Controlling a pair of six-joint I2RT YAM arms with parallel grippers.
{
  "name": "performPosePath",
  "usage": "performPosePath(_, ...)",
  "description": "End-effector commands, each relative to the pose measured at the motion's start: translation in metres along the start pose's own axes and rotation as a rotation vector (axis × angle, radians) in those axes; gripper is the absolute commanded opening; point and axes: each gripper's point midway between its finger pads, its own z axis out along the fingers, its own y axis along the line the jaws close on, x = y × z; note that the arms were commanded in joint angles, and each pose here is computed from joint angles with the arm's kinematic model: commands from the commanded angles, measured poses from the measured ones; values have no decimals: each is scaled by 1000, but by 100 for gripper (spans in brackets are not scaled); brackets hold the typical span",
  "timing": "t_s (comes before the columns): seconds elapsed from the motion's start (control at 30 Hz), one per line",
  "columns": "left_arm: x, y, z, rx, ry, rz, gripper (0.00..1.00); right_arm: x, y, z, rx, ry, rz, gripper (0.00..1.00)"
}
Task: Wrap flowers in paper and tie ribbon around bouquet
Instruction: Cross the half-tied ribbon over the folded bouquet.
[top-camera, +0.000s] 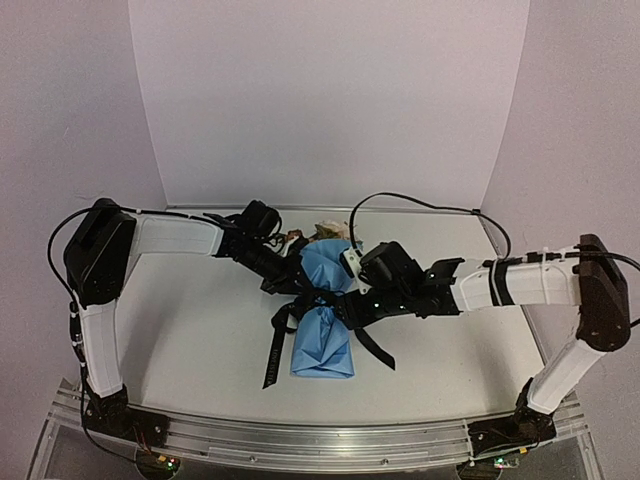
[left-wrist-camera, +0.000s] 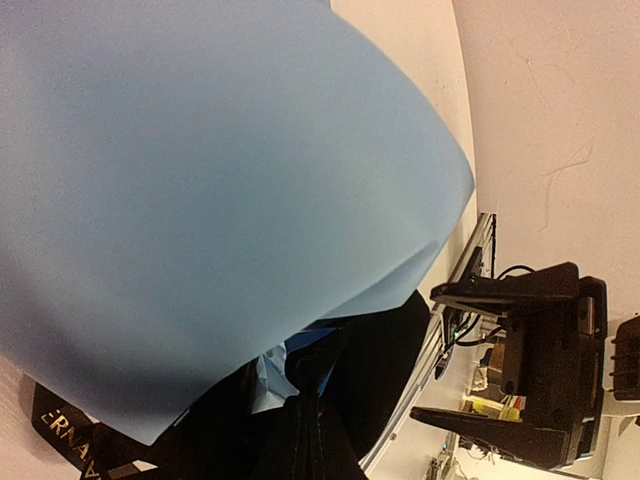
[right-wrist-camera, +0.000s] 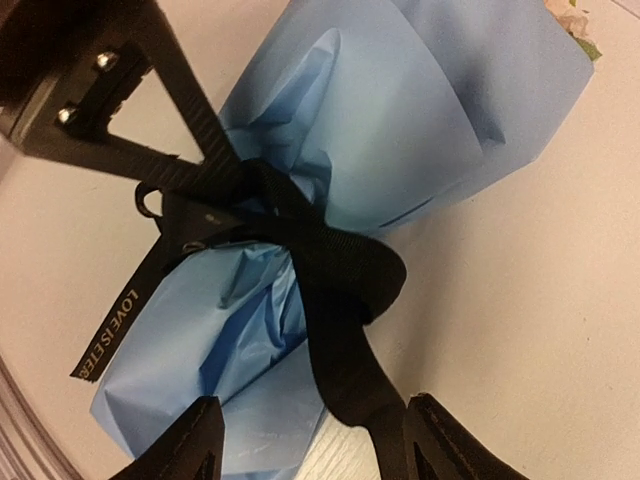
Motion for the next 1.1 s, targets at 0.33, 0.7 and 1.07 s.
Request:
performPosePath(0.33, -3, -25, -17, 40, -37, 37, 0, 13, 0, 37, 6, 65, 172, 31)
performPosePath(0.7, 20, -37, -23, 58, -11, 29, 0, 43, 27, 23, -122, 166, 148, 0)
performPosePath(1.07, 42, -75, -33, 125, 23, 4, 0, 73, 29, 2, -95, 221, 5, 0)
